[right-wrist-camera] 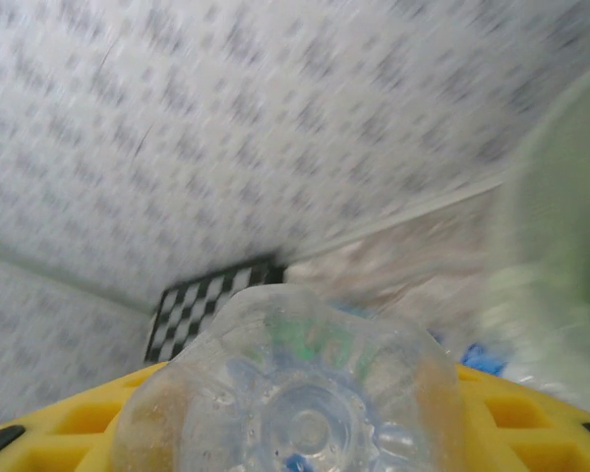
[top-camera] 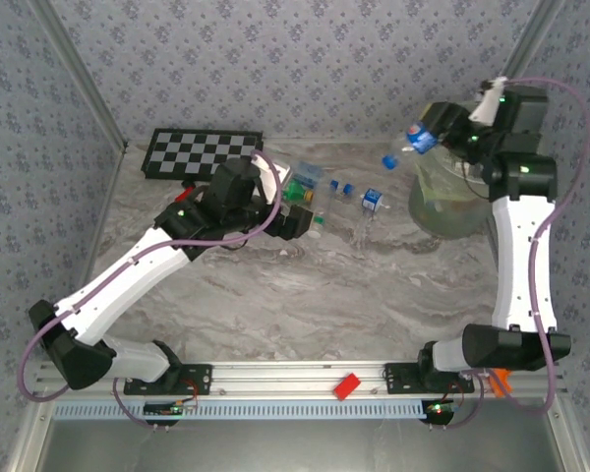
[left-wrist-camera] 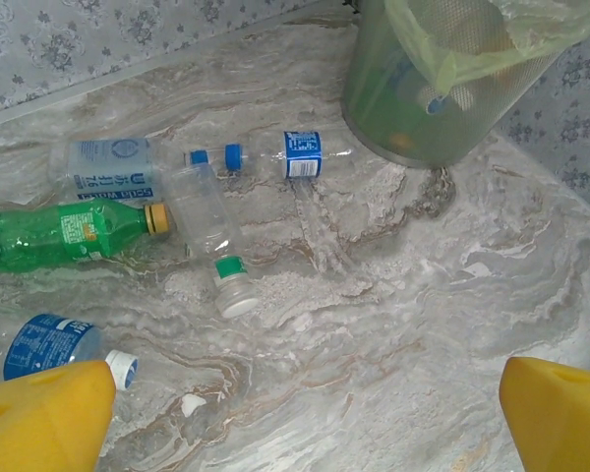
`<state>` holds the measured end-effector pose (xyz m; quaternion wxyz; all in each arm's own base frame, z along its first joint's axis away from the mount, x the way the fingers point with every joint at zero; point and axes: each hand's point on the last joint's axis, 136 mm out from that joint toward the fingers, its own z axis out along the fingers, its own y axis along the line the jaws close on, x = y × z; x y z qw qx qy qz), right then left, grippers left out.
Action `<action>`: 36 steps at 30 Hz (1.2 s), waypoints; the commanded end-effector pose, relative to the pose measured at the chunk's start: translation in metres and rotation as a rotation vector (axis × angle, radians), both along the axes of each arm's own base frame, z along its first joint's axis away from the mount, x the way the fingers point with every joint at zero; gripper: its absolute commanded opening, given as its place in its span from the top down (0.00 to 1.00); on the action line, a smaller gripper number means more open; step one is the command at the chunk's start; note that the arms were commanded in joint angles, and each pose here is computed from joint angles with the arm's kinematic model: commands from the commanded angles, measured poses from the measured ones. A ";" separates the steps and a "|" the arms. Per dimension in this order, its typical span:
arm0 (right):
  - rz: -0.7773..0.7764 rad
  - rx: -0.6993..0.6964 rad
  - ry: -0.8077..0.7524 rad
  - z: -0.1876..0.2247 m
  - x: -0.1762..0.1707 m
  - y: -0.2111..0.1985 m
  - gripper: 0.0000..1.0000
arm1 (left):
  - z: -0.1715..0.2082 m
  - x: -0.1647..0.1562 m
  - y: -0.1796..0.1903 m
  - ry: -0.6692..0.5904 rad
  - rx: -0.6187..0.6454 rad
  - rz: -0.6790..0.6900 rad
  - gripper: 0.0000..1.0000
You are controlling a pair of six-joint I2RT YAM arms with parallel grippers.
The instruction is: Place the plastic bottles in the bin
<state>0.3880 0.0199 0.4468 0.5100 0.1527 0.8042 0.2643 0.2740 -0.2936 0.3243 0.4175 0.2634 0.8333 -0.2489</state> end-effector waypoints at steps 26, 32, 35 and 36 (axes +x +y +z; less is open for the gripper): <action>-0.685 -0.393 -0.050 -0.001 0.088 -0.168 0.43 | -0.004 -0.005 0.029 0.005 -0.027 0.130 0.00; -0.668 -0.407 0.004 -0.012 0.092 -0.168 0.00 | -0.006 -0.005 0.037 -0.002 -0.017 0.157 0.00; -0.666 -0.412 0.000 -0.009 0.088 -0.168 0.00 | -0.007 -0.004 0.038 -0.002 -0.014 0.163 0.00; -0.664 -0.415 -0.003 -0.007 0.087 -0.168 0.00 | -0.008 -0.004 0.038 -0.001 -0.012 0.162 0.00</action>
